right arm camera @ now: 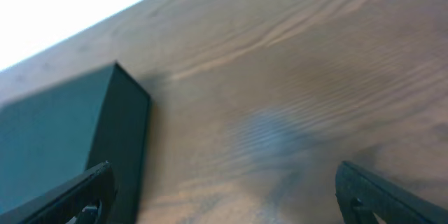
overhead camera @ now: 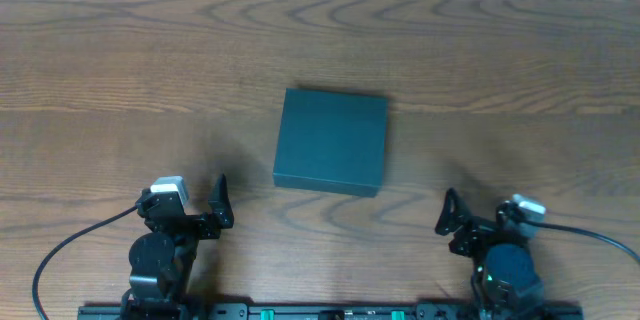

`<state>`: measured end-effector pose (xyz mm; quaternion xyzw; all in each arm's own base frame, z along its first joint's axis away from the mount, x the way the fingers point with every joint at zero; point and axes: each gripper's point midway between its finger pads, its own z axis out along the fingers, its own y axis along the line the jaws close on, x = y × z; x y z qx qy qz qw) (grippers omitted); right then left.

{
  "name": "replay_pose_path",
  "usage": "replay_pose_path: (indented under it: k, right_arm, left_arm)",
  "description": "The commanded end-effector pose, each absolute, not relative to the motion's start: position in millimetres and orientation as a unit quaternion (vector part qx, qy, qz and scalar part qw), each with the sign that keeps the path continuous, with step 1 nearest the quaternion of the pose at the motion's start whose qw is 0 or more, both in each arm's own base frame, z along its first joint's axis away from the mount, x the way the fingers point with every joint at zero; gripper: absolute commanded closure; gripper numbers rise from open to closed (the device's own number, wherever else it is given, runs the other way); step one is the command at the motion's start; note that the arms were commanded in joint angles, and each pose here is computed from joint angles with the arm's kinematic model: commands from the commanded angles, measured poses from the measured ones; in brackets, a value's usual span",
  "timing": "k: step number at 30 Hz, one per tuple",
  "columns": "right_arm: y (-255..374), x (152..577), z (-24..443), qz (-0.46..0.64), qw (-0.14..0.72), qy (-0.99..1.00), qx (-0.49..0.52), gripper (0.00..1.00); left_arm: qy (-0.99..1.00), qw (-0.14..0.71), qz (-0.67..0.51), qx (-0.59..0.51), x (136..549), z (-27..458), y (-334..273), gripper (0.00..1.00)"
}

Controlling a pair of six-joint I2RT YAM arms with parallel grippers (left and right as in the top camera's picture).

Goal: Pack container

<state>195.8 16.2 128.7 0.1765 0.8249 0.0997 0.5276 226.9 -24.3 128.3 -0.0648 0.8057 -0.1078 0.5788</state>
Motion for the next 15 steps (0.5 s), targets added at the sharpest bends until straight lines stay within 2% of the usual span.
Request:
replay_pose_path:
  k: [1,6,15]
  right_arm:
    - [26.9,196.5,110.4,0.086,0.516,0.845,0.108,0.01]
    - [41.0,191.9,86.4,0.102,0.483,0.867,0.070,0.01]
    - [46.0,190.6,85.3,0.114,0.478,0.869,0.062,0.01]
  left_arm:
    - [0.812,0.573,-0.100,-0.055,226.7,118.1,-24.2,0.05]
    - [0.812,0.573,-0.100,-0.055,226.7,118.1,-24.1,0.05]
    - [0.812,0.573,-0.100,-0.055,226.7,118.1,-24.2,0.05]
